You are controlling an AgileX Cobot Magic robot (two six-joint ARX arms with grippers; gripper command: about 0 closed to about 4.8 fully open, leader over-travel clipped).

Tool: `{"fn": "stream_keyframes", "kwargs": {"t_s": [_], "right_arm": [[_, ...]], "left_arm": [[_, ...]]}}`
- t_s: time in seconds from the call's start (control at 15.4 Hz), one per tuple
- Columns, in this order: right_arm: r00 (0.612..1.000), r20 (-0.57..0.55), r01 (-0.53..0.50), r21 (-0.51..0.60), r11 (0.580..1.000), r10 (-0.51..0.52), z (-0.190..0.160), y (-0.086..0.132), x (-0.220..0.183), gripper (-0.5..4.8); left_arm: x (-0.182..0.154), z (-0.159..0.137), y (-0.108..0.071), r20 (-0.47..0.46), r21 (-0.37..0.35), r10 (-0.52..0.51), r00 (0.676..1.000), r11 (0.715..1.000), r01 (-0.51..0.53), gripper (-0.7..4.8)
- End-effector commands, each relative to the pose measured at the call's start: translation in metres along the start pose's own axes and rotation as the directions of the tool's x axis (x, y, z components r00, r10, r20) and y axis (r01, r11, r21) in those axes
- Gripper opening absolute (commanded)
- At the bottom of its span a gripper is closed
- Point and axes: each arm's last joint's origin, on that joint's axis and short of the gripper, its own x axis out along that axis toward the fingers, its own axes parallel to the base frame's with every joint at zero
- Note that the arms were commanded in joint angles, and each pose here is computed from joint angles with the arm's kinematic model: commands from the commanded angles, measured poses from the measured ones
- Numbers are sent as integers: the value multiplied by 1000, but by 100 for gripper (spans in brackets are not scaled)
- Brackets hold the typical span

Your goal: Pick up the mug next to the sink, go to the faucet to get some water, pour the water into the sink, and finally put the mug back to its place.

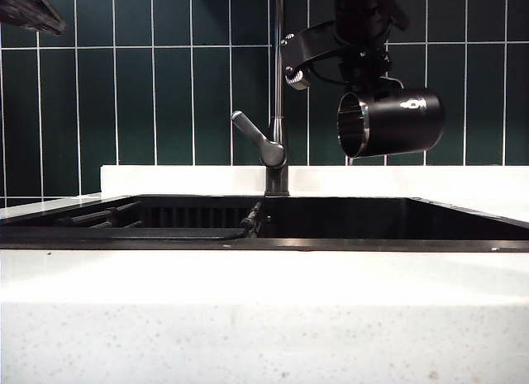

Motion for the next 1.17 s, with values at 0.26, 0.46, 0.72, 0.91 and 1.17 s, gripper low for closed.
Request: {"fn": "stream_keyframes", "kwargs": {"t_s": [0.26, 0.46, 0.72, 0.91, 1.17], "right_arm": [[998, -17, 62, 610, 790, -65, -28, -18, 11, -5], [997, -20, 54, 836, 546, -68, -72, -30, 21, -5], [995, 41, -15, 965, 260, -93, -144, -43, 29, -5], [991, 77, -64, 990, 123, -106, -172, -34, 36, -5], [993, 79, -71, 993, 91, -85, -181, -1, 53, -5]], "left_arm": [[0, -1, -1, -5, -5, -6, 1000, 1000, 6, -6], [-1, -5, -1, -41, -25, -5, 999, 1000, 4, -6], [-1, -11, -1, -102, -56, 6, 995, 998, -12, -6], [-2, -16, 0, -157, -63, 48, 986, 996, -59, -6], [-4, -16, -1, -146, -33, 69, 987, 997, -74, -6]]}}
